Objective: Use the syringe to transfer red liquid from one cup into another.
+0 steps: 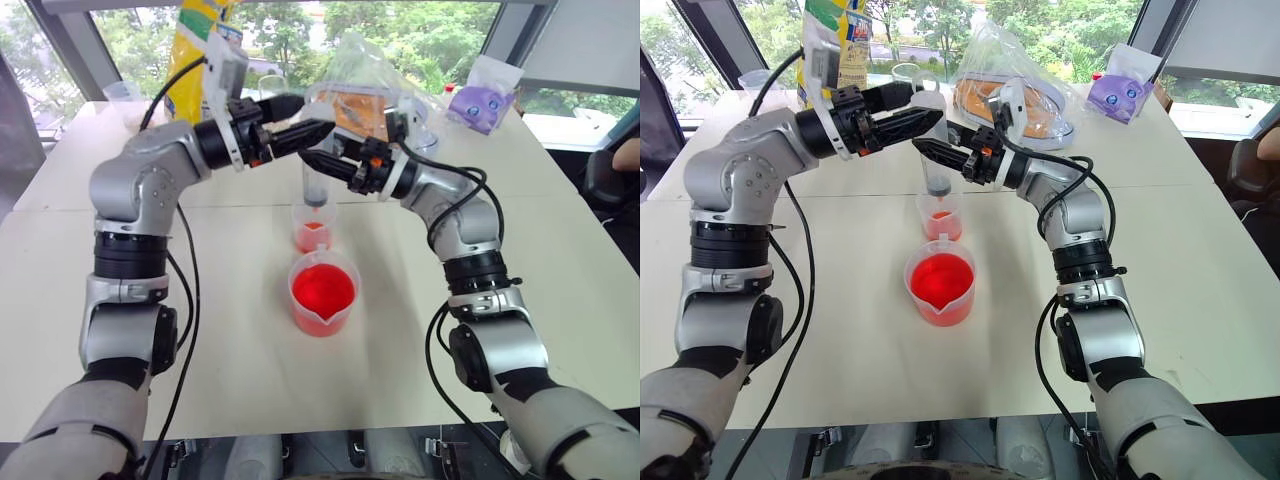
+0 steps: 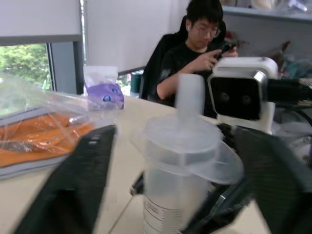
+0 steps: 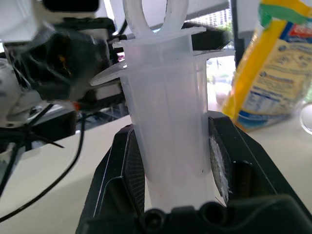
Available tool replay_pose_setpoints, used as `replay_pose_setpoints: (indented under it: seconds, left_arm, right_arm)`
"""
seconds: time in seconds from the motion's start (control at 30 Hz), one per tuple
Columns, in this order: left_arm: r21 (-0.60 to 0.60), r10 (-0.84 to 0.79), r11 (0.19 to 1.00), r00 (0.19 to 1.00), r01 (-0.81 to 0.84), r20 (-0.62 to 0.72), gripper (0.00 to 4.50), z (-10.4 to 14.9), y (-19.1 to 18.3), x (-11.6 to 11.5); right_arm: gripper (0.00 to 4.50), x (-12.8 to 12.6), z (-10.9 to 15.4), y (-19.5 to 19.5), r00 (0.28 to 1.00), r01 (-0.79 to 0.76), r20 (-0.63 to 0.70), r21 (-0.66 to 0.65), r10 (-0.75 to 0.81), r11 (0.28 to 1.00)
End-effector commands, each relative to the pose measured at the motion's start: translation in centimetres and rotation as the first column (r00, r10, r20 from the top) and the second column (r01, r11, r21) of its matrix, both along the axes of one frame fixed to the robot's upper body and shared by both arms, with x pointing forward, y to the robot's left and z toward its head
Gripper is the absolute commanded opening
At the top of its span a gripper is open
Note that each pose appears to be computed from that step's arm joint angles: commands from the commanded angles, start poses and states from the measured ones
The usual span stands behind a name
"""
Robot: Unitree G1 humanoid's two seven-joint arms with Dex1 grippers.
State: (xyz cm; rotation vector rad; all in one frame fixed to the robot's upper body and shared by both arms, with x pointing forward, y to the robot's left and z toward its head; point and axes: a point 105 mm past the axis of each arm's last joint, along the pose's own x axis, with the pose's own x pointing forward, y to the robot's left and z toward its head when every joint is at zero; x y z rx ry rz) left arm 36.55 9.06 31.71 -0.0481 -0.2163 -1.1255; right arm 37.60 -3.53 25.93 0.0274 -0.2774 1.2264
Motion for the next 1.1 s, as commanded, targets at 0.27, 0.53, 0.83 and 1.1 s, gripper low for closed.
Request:
replay_pose_setpoints:
  seconds: [0.27, 0.53, 0.83, 1.1]
  left_arm:
    - [0.029, 0.015, 0.999, 1.000, -0.015, 0.013, 4.43, 1.0, 5.4, -3.7]
    - [0.289, 0.004, 0.957, 0.995, 0.025, -0.099, 4.43, -4.5, 8.3, -7.1]
    - [0.406, 0.022, 0.914, 0.998, 0.002, -0.055, 4.43, -5.8, 9.1, -7.4]
    - [0.396, -0.011, 0.918, 0.999, 0.029, -0.050, 4.43, -6.2, 8.4, -7.6]
  right_arm:
    - [1.45, -0.6, 0.4, 0.6, 1.000, -0.016, 0.017, 0.019, 0.016, 1.000]
    - [1.45, -0.5, 0.8, 0.4, 1.000, -0.011, 0.025, 0.019, 0.011, 1.000]
    - [1.45, -0.7, 2.0, -0.4, 0.999, 0.005, 0.051, 0.026, -0.006, 1.000]
    - [1.45, 0.3, 8.3, -4.4, 0.963, 0.263, -0.079, 0.091, -0.256, 0.960]
